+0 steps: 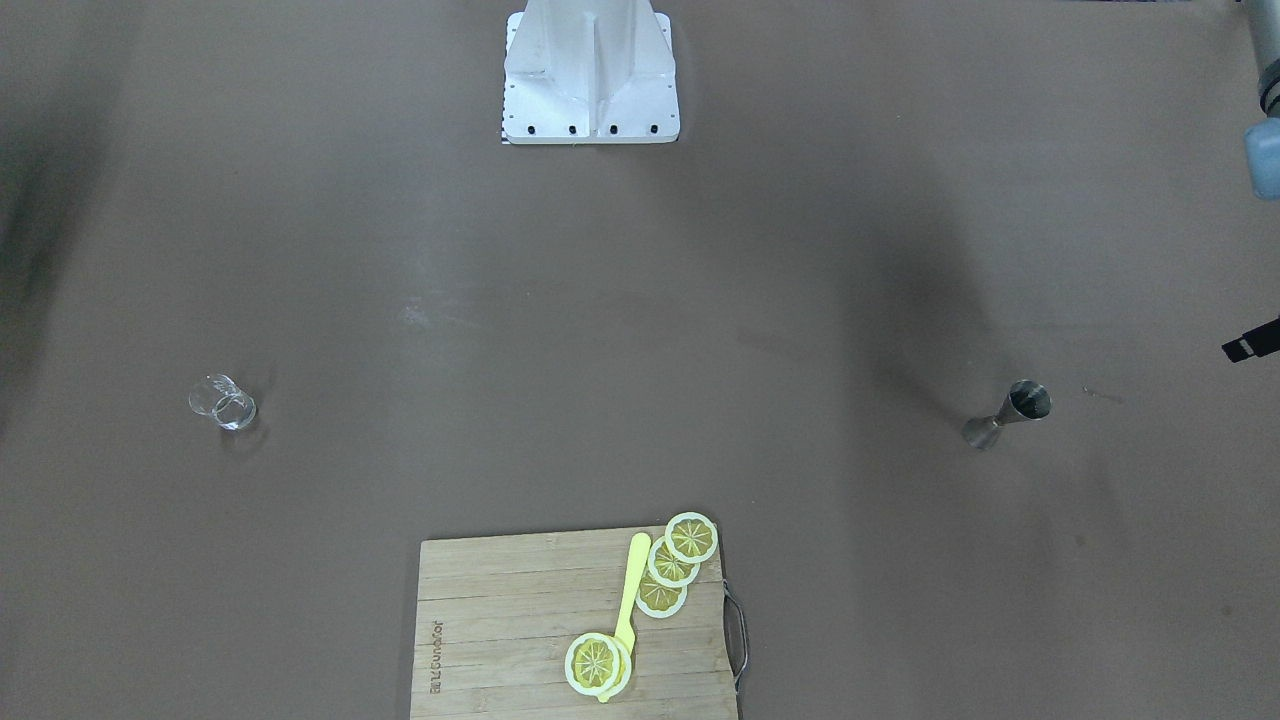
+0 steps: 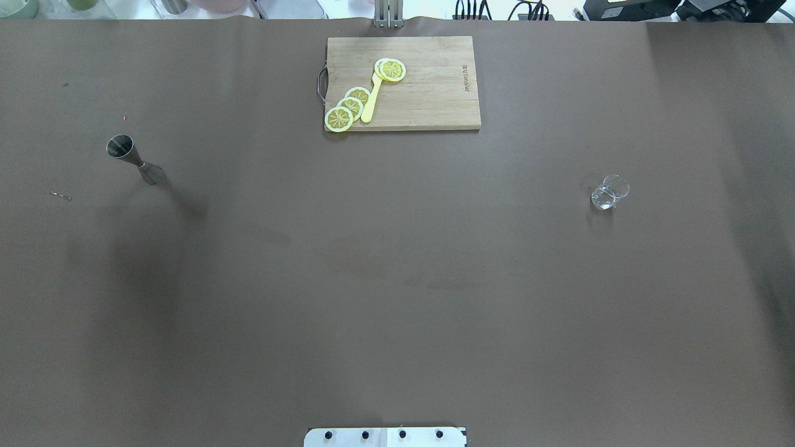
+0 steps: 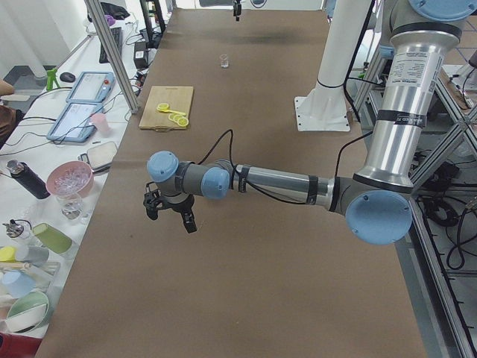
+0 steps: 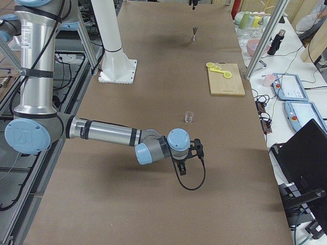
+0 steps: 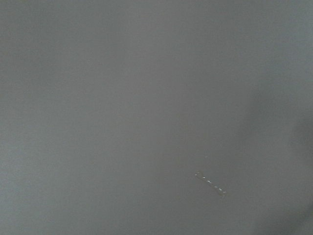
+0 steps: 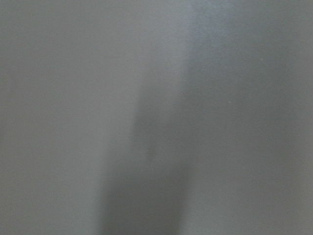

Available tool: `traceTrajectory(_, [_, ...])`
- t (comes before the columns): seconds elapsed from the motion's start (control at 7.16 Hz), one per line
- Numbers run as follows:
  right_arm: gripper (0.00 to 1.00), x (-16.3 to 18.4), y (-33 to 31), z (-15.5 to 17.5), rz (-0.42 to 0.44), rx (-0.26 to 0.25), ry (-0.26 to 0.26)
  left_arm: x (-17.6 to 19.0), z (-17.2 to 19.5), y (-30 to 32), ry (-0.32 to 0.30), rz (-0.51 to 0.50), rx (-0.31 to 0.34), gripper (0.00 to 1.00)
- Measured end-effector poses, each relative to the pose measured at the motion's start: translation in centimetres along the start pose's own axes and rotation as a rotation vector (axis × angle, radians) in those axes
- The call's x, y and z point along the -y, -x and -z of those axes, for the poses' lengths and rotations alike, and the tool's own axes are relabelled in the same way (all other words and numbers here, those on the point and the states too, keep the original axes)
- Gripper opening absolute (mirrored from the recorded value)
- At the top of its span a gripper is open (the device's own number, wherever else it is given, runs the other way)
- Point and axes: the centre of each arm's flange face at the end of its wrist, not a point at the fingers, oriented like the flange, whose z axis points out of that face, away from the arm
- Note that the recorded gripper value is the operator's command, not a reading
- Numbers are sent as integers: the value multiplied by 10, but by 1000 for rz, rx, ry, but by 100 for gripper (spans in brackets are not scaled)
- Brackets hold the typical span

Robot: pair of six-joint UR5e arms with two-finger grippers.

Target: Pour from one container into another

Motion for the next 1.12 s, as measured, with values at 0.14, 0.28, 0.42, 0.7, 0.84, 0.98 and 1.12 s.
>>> traceTrajectory(0.14, [100,4,5,-4,18,37,3,-5,10,-17,7,-1,-20,99])
traceTrajectory(0.28, [100,10,10,-4,35,64,0,-13,20,-32,23,7,-25,99])
traceTrajectory(0.42, [100,15,15,-3,46,80,-5,-23,28,-49,31,-1,-27,99])
traceTrajectory(0.7, [100,23,24,2,77,104,-27,-45,42,-89,23,40,-41,99])
traceTrajectory(0.84, [100,27,30,5,104,122,-47,-55,47,-111,19,63,-48,99])
traceTrajectory(0.98, [100,38,38,9,132,129,-66,-69,48,-135,23,73,-52,99])
traceTrajectory(1.12, [100,55,49,16,162,131,-87,-87,48,-159,25,75,-40,99])
